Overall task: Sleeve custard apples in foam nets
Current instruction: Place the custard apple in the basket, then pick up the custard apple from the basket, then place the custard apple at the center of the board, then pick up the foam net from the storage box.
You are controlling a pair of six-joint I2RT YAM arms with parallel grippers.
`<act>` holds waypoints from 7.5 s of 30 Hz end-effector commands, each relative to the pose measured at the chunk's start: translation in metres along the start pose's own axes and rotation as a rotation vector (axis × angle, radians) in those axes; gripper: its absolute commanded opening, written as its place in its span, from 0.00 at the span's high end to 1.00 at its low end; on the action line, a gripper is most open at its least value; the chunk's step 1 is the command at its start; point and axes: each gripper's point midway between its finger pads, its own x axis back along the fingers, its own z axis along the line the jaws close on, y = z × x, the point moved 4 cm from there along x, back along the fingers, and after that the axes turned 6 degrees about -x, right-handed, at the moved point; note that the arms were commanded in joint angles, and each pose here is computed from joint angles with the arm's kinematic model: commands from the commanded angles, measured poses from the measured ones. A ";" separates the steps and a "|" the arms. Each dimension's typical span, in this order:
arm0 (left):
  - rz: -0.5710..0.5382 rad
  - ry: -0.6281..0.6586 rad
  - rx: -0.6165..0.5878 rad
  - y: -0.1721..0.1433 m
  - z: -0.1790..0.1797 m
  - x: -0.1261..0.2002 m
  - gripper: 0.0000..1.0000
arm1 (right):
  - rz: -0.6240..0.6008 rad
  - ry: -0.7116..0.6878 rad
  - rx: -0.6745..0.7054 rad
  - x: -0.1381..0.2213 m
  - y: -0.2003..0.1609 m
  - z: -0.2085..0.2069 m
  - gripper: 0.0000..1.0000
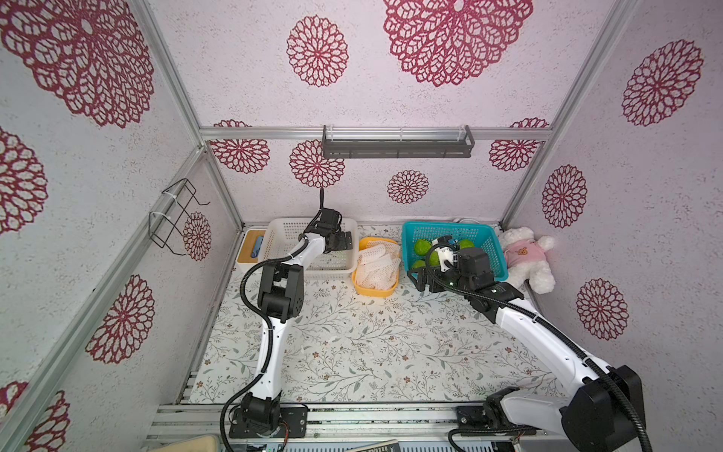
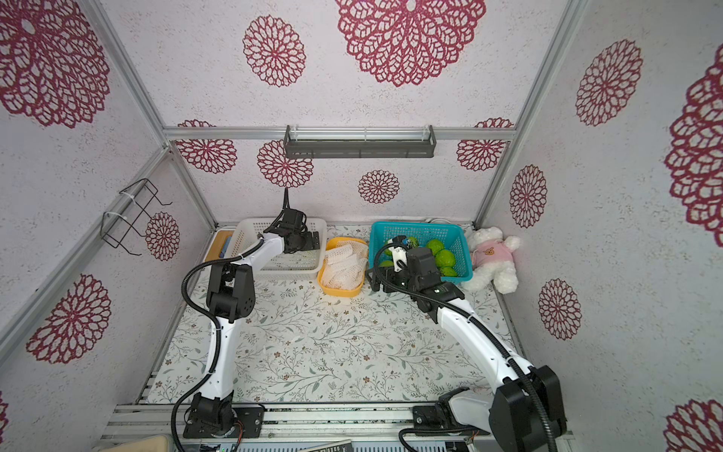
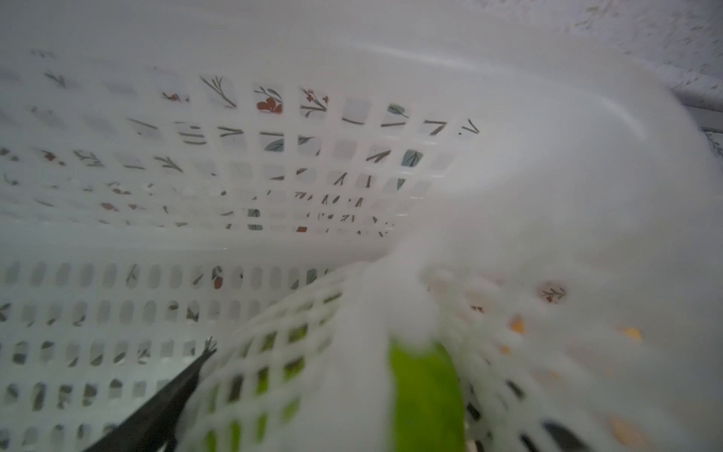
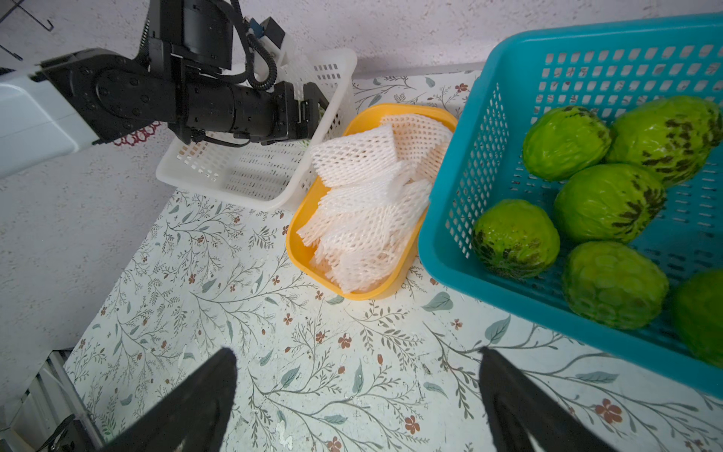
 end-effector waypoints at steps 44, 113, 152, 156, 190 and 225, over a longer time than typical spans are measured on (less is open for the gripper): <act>-0.535 -0.287 -0.227 0.013 -0.010 0.319 0.03 | 0.101 -0.503 -0.173 -0.073 0.116 -0.128 0.07; -0.853 -0.830 -0.782 -0.057 -0.153 0.360 0.03 | 0.014 0.597 -0.054 0.063 0.106 0.067 0.41; -0.902 -0.959 -0.927 -0.065 -0.216 0.372 0.44 | 0.034 0.731 0.025 0.085 0.080 0.117 0.16; -0.819 -0.879 -0.966 -0.078 -0.201 0.369 0.46 | -0.006 0.681 0.044 0.087 0.082 0.112 0.07; 0.305 -0.653 -1.176 -0.302 -0.157 0.187 0.28 | -0.203 -0.130 -0.142 0.074 0.083 -0.019 0.04; -0.380 -0.423 -0.917 -0.118 -0.108 0.336 0.03 | -0.098 -0.064 -0.038 0.041 0.113 0.005 0.06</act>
